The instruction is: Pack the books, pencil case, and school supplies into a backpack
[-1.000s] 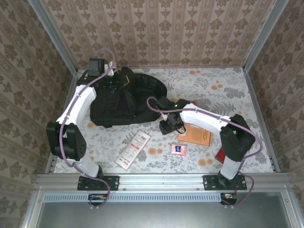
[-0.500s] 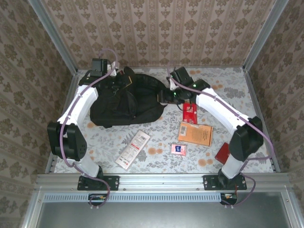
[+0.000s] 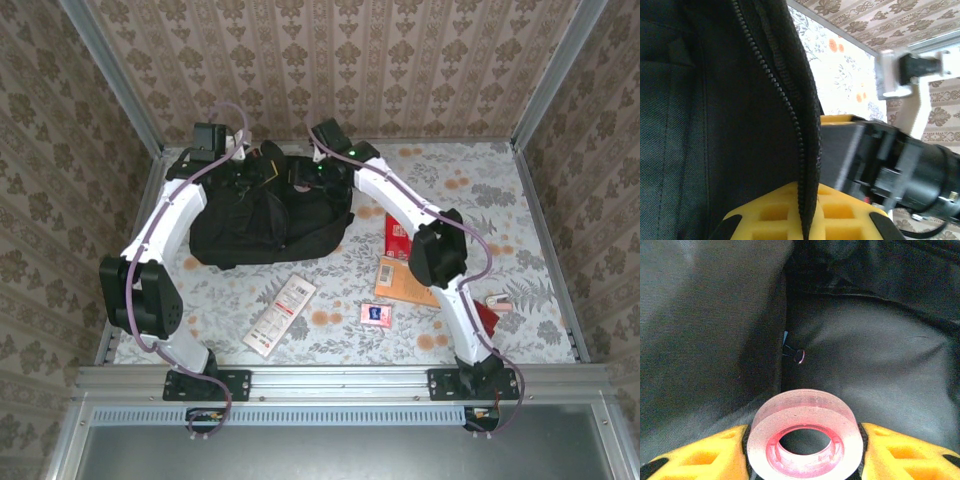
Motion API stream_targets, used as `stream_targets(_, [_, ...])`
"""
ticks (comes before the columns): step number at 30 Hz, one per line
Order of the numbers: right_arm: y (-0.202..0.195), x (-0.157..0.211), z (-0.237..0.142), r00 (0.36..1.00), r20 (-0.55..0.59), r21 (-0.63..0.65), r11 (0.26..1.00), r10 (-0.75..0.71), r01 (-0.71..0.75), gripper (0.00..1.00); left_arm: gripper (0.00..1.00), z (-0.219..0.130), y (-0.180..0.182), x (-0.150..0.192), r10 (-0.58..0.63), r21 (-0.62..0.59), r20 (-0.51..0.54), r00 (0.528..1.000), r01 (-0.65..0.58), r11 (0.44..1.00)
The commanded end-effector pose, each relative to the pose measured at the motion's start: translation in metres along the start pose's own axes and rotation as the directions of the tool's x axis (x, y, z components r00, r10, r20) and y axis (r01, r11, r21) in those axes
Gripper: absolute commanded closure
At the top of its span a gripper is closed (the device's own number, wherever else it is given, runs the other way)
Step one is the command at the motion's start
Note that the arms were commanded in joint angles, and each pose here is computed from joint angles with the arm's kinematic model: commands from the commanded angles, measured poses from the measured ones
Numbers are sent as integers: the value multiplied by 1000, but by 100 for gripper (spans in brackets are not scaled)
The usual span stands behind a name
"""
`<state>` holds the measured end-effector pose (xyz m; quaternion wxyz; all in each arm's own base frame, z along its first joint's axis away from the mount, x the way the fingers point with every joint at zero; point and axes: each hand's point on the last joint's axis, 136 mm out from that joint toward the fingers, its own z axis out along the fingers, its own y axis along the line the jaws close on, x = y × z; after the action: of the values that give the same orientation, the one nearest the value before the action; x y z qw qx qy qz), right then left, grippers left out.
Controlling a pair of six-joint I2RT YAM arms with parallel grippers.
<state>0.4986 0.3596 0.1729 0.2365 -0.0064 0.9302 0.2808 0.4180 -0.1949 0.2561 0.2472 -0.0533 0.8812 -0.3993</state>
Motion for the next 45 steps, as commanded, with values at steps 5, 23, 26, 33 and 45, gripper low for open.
stream_targets(5, [6, 10, 44, 999, -33, -14, 1000, 20, -21, 46, 100, -14, -27, -7, 44, 85, 30, 999, -46, 995])
stream_targets(23, [76, 35, 64, 991, -127, -284, 956, 39, -74, 19, 100, -24, -31, -12, 51, 95, 62, 997, -57, 994])
stream_targets(26, [70, 31, 55, 994, -110, -267, 962, 23, -52, 20, 100, -24, -31, -12, 51, 95, 63, 997, -57, 994])
stream_targets(33, [55, 13, -2, 996, 6, -170, 982, -88, 87, 18, 100, -22, -27, -11, 49, 86, 53, 997, -54, 995])
stream_targets(45, [-49, 32, -114, 976, 156, 137, 982, -151, 130, 0, 100, -16, -20, -8, 47, 60, 36, 998, -49, 997])
